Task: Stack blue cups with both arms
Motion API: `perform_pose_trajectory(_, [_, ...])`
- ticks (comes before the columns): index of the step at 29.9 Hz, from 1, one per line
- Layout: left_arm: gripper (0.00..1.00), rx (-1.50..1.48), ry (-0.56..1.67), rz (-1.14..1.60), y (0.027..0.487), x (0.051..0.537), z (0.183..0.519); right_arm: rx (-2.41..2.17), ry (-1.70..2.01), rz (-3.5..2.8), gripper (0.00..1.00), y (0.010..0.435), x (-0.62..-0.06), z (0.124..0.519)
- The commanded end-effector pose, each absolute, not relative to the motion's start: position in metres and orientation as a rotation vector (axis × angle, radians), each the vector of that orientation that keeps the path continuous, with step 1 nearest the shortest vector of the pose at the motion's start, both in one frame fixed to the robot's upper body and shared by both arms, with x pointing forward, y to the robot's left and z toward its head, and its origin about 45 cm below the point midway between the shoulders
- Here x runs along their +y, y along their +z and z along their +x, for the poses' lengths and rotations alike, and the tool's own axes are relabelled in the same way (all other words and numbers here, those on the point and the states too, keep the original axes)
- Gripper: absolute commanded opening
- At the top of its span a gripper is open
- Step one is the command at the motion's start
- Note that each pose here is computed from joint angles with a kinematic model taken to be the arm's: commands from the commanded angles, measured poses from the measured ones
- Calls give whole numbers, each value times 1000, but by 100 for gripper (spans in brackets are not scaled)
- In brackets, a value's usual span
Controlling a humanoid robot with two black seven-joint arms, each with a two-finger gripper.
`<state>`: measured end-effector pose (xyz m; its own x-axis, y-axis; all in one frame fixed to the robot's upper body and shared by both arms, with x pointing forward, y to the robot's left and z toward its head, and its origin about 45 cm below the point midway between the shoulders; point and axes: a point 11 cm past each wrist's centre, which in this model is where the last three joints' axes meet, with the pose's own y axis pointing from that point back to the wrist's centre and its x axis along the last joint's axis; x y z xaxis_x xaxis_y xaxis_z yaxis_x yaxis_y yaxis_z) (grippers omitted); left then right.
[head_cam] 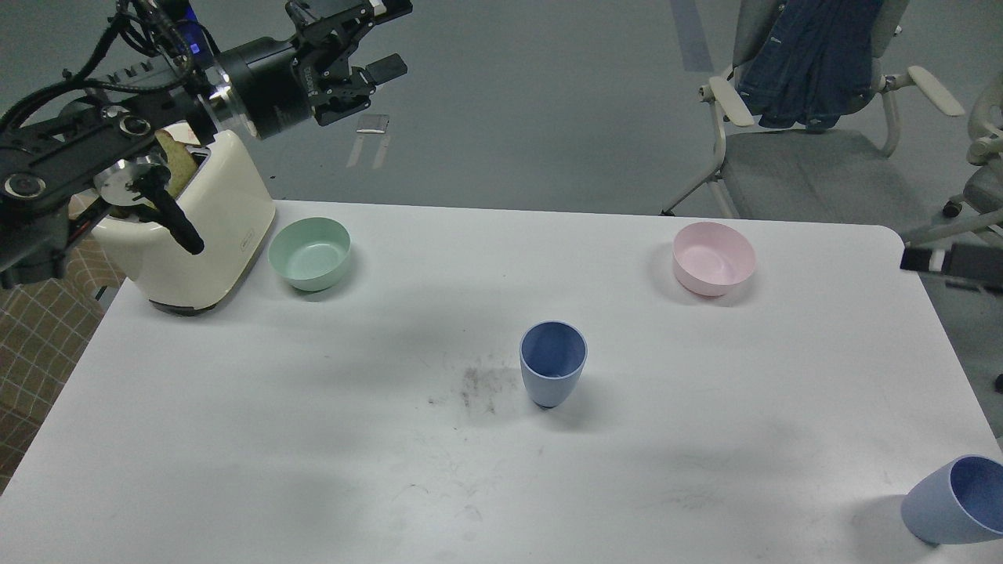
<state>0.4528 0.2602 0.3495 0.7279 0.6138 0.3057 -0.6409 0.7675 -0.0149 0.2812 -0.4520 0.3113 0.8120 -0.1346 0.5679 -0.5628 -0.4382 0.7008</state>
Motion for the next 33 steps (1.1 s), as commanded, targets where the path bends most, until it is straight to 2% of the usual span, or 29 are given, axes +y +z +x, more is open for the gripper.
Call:
perform_pose_trajectory(1, [91,-278,673,85,339,249,451,-418,509,1856,100,294,-481,250])
perform_pose_trajectory(8, [91,-276,664,90,336,246,450,-239,531,1714,100,265,-503,221])
perform_pose_trajectory(22, [91,-259,665,97,327,247,447,-166,448,1688,100,247,-516,197])
perform_pose_trajectory(30, [91,-258,666,98,326,248,447,-149,441,1678,97,235,-520,206])
perform_pose_trajectory(33, [91,-253,668,101,323,249,446,-145,468,1678,90,229,-517,216])
